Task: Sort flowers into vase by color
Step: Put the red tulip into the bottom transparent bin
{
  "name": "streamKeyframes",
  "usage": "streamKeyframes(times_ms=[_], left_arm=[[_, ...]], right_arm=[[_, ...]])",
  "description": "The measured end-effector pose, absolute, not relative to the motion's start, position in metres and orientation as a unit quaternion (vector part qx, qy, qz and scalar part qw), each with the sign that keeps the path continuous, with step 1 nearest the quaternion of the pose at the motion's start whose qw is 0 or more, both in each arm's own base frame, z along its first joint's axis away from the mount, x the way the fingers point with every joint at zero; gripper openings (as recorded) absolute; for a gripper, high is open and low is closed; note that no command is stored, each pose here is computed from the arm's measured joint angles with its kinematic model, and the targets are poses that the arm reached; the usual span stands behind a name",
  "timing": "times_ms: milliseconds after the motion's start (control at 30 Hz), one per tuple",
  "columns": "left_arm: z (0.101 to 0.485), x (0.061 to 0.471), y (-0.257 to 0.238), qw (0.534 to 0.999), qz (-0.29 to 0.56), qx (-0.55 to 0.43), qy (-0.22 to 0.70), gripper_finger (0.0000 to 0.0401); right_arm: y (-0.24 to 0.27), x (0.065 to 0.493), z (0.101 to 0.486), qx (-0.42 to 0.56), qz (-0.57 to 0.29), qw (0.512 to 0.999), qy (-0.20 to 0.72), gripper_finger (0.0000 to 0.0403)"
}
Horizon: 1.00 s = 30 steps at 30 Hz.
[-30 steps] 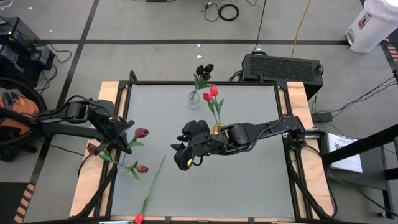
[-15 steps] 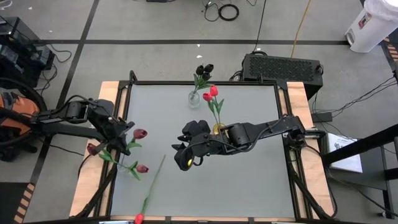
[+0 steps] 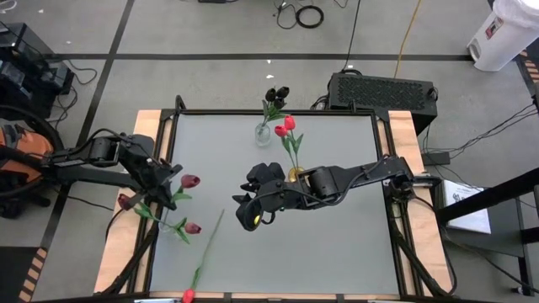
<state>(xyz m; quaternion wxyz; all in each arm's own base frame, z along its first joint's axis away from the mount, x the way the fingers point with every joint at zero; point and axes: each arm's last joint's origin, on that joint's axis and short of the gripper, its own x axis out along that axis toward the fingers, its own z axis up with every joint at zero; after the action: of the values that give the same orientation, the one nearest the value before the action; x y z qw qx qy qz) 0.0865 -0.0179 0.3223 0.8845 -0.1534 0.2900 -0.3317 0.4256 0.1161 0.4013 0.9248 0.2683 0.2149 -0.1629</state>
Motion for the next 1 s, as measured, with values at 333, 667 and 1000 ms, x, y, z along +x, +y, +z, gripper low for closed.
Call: streamKeyframes(times_ms=[333, 667, 1000], left_arm=[[0.322, 0.088, -0.017, 0.895, -0.315, -0.133, 0.287, 0.0005], [0.321, 0.087, -0.017, 0.891, -0.323, -0.133, 0.290, 0.0003], [0.304, 0.091, -0.018, 0.878, -0.334, -0.149, 0.310, 0.0002]], right_arm=[[0.116, 0.426, 0.401, 0.272, -0.164, 0.924, 0.214, 0.0177], [0.116, 0.426, 0.401, 0.272, -0.164, 0.924, 0.215, 0.0177], [0.116, 0.425, 0.401, 0.271, -0.165, 0.923, 0.216, 0.0177]])
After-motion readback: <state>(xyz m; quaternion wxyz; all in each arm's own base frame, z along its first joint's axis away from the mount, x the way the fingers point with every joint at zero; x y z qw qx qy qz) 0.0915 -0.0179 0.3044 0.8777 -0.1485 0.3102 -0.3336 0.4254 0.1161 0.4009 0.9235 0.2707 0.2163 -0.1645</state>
